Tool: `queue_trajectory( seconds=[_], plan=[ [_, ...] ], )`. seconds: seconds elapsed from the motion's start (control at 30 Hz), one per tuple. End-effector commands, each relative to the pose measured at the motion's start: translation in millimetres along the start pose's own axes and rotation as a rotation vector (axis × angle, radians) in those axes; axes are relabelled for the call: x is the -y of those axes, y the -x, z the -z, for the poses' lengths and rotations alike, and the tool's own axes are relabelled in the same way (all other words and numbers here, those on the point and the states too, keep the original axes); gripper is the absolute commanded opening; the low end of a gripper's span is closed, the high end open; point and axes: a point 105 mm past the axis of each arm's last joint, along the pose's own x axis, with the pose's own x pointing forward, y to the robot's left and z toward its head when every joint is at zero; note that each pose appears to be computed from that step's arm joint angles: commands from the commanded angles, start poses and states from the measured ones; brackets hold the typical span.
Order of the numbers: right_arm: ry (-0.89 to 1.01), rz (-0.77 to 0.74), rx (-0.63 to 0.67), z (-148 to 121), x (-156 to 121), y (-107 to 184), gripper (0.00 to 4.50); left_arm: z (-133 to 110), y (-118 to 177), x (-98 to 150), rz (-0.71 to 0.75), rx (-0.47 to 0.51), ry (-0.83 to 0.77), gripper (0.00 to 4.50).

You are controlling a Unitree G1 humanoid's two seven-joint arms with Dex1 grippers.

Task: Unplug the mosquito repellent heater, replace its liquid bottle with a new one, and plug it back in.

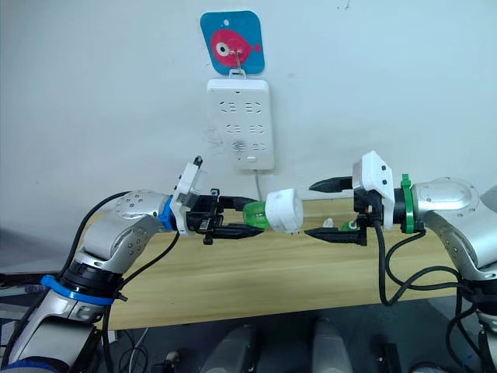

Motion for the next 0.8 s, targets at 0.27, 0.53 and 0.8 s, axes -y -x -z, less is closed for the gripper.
queue_trajectory(
  seconds=[0.27, 0.53, 0.8],
  plan=[
    [-0.051, -0.087, 0.063, -17.0, -11.7, -21.0, 4.49, -17.6, -10.7, 5.2, 0.035, 0.041, -0.078, 2.22],
    [-0.085, -0.116, 0.069, -17.6, -13.0, -18.9, 3.54, -16.9, -8.9, 8.1, 0.036, 0.030, -0.080, 2.22],
    [-0.061, -0.147, 0.062, -17.1, -17.3, -19.4, 3.00, -19.0, -10.8, 8.1, 0.030, 0.030, -0.079, 2.22]
  ],
)
